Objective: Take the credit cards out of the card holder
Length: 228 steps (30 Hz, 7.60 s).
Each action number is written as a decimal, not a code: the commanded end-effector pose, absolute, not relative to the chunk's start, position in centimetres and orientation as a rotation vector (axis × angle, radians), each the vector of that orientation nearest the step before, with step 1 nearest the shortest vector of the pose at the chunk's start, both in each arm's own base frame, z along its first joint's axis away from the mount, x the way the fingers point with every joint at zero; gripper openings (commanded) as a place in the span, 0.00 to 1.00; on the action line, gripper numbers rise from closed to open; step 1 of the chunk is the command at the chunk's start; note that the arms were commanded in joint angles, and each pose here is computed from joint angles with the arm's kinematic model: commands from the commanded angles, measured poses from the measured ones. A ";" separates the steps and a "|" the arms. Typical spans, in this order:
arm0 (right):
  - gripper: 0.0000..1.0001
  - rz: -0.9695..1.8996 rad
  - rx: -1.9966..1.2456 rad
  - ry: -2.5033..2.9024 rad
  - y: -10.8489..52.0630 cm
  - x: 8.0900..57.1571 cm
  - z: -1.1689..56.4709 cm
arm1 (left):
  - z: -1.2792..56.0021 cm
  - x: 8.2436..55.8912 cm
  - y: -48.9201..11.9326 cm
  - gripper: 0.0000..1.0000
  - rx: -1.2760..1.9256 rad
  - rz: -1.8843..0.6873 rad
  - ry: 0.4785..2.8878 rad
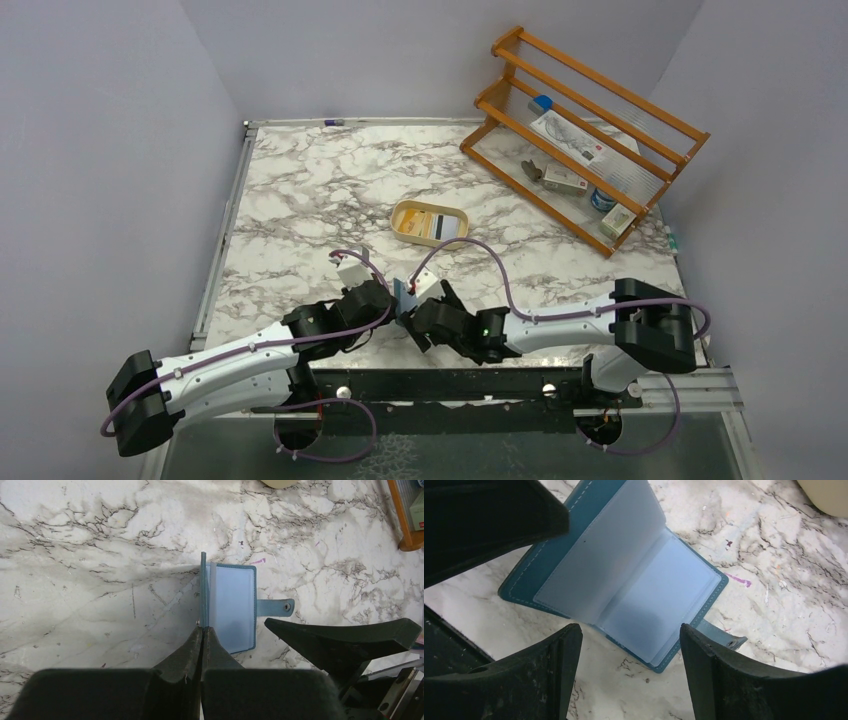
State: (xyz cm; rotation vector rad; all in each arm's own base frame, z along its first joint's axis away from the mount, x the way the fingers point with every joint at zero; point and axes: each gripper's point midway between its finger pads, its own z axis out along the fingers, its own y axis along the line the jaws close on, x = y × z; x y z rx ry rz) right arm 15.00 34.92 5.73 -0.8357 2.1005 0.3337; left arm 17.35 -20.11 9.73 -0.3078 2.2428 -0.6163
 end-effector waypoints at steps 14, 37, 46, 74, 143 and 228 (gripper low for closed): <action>0.77 0.399 -0.739 2.036 35.3 15.4 6.2 | 10.9 17.9 -19.7 0.00 -0.387 -0.618 2.207; 0.77 0.447 -0.778 1.965 36.7 15.3 7.1 | 10.9 17.8 -19.6 0.00 -0.386 -0.616 2.210; 0.77 0.410 -0.752 1.953 36.9 16.0 7.0 | 10.9 17.7 -19.4 0.00 -0.389 -0.626 2.208; 0.78 0.433 -0.930 1.891 36.3 15.5 7.5 | 10.4 17.5 -19.4 0.00 -0.387 -0.619 2.221; 0.80 1.517 -0.299 2.087 38.9 15.9 10.9 | 7.8 17.2 -17.1 0.00 -0.506 -0.957 1.900; 0.78 1.876 -0.173 2.299 41.8 14.4 5.8 | -1.5 14.9 -15.2 0.00 -0.522 -0.563 2.301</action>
